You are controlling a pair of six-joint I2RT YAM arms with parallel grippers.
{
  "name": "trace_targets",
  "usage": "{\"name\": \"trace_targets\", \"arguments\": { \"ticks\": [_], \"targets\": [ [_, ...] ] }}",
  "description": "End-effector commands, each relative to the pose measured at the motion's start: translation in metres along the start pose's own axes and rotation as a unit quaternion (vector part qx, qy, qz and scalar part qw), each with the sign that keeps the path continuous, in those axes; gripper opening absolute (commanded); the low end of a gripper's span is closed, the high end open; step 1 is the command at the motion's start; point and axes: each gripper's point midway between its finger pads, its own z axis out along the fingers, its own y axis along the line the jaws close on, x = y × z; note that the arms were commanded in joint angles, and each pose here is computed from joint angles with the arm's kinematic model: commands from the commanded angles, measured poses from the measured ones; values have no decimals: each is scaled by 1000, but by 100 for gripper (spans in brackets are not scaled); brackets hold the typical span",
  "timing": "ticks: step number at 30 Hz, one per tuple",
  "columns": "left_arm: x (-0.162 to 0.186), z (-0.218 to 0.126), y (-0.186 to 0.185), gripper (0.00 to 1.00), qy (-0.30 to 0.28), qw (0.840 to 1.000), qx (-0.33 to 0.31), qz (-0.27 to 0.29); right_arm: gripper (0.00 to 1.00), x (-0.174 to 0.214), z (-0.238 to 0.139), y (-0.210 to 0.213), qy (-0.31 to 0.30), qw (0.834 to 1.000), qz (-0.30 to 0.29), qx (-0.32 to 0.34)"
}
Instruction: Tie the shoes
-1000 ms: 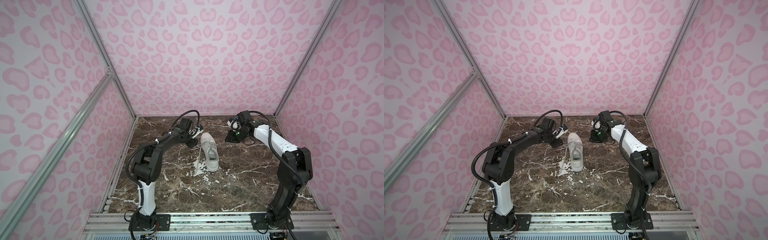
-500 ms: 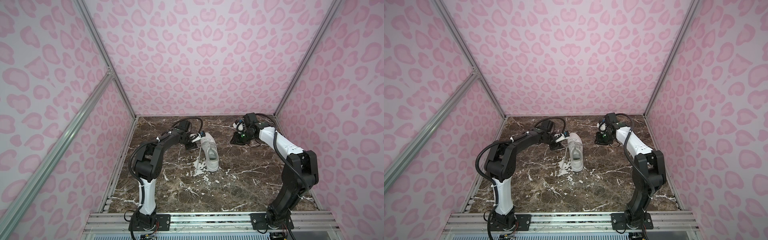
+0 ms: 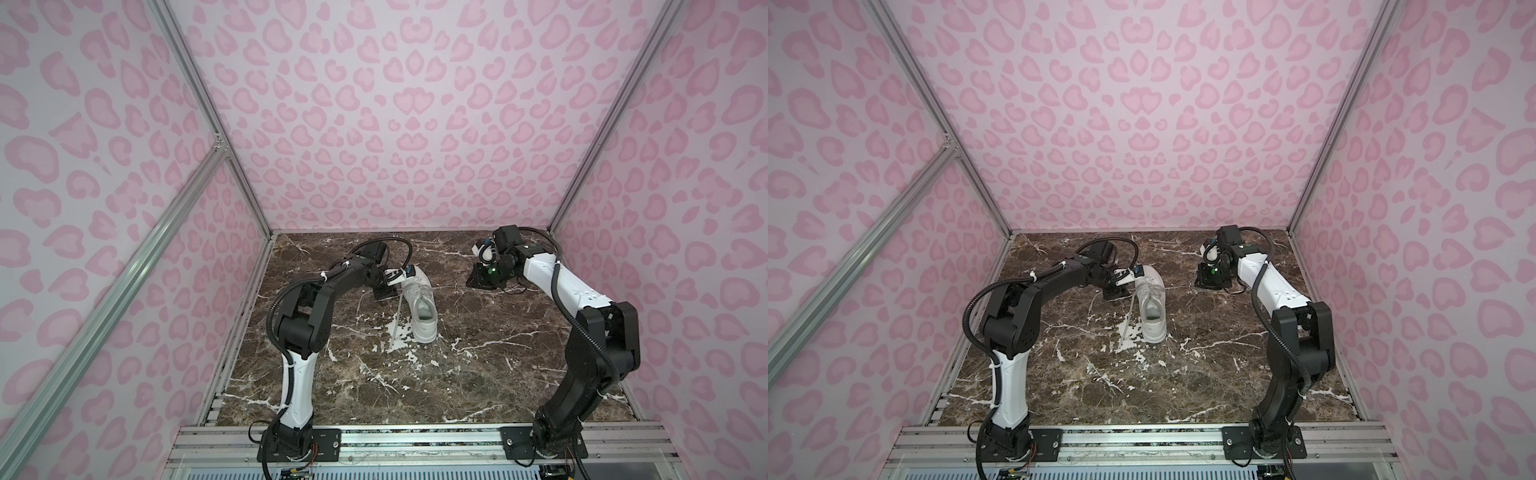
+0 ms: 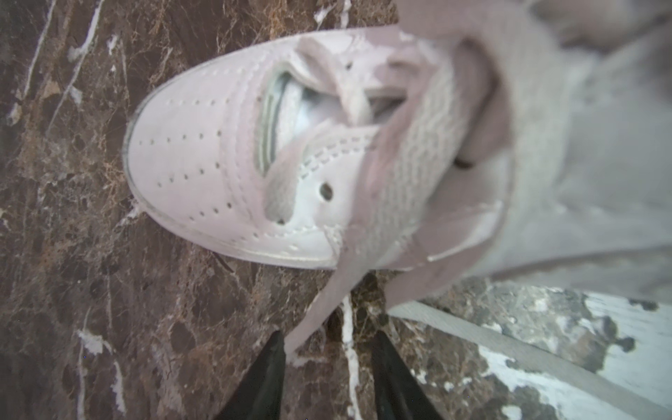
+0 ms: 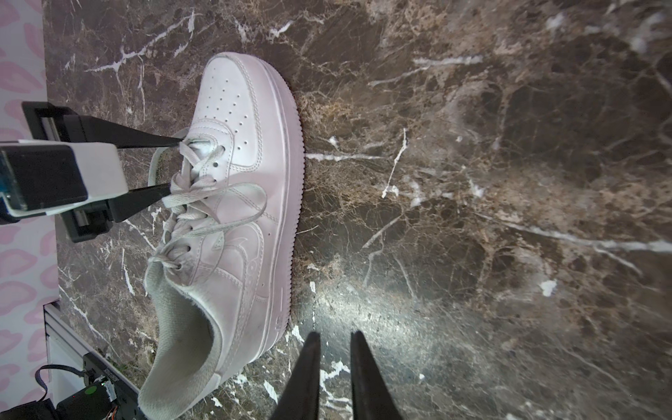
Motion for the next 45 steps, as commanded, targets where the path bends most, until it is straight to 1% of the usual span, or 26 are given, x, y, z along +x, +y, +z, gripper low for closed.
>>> {"name": "trace_targets", "arguments": {
  "ticks": [1,3,4,8,11,13,15,20,25,29,34,39,42,45],
  "targets": [
    [-3,4,0,40,1,1000,6,17,18,3,0,-1,7,1000,-2,-2],
    [-4,8,-2,38,7,1000,10,26,19,4,-1,-2,9,1000,-2,-3],
    [-3,10,-2,33,8,1000,8,27,19,4,-1,-3,9,1000,0,-2],
    [-4,13,-3,28,9,999,9,33,18,2,-4,-5,6,1000,2,-4],
    [-5,13,-3,19,9,999,9,34,18,1,-5,-6,6,1000,3,-3],
    [-5,13,-2,10,10,999,6,33,19,1,-4,-5,6,1000,3,-4],
    [-4,11,-2,4,11,999,3,33,18,2,-4,-5,7,1000,4,-5],
    [-7,-4,1,3,12,999,-15,40,18,7,2,-1,7,999,17,-26],
    [-11,-22,2,3,19,998,-31,51,18,12,18,14,-7,995,54,-84],
    [-18,-34,1,3,18,998,-32,58,18,14,33,35,-11,989,70,-131],
    [-31,-50,2,3,17,996,-52,75,18,12,48,53,-15,987,67,-147],
    [-53,-68,-1,3,3,993,-63,99,18,9,59,61,-21,981,87,-174],
    [-63,-74,-3,3,-3,992,-65,105,18,14,66,64,-16,979,93,-181],
    [-67,-74,-6,3,-4,992,-62,111,17,19,71,69,-12,974,104,-202]
  ]
}}
